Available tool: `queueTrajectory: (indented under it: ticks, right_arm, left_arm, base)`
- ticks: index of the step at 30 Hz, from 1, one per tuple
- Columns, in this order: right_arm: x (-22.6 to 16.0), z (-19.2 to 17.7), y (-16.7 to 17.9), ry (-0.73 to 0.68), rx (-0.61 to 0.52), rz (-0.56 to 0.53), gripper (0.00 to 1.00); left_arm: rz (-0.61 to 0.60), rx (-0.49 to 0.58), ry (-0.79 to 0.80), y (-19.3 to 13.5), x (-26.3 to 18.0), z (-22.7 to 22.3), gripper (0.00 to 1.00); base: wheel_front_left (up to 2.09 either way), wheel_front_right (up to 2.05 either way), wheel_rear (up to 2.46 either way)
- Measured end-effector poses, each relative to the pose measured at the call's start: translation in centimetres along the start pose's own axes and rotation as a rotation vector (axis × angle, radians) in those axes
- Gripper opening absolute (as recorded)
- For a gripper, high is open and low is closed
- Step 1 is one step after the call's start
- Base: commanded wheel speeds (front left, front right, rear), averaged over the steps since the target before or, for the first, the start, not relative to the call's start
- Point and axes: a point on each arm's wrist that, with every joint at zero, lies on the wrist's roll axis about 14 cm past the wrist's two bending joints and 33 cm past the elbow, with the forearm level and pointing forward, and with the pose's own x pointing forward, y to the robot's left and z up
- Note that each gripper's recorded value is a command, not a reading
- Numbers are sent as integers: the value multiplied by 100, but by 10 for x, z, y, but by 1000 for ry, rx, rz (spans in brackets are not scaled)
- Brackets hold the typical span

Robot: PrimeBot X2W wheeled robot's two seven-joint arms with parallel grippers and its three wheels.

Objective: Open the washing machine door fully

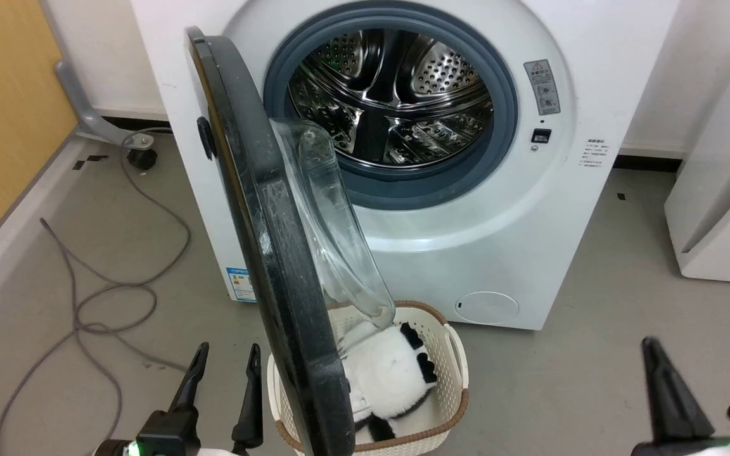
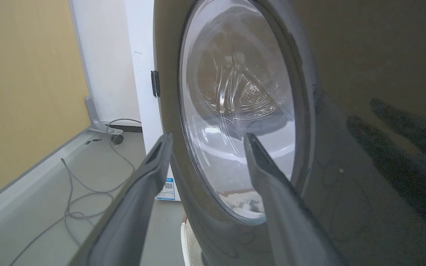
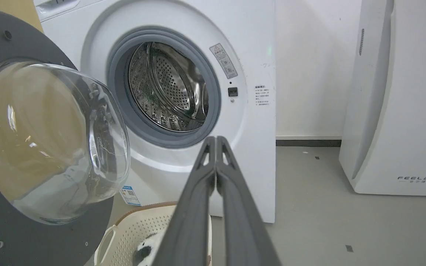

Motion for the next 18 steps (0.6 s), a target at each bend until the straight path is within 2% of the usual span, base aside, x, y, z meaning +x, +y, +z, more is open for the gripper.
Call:
queueTrajectory:
  ticks: [1,2,6,18]
  right_arm:
    - [-3,-6,-1,18,-6,-4,95]
    - [-6,-11,-2,32,-8,-10,100]
    - [-13,-21,-11,49,0,-51,100]
    - [-15,-26,-16,47,10,-80,100]
  left_arm:
    - [-1,0,2,0,0,-1,100]
    - [-3,0,4,-1,0,-1,100]
    - [-12,-3,8,-2,0,-2,100]
    - [-5,-19,2,1,-1,-1,100]
  base:
    - [0,0,0]
    - [0,0,0]
    - [0,0,0]
    - [0,0,0]
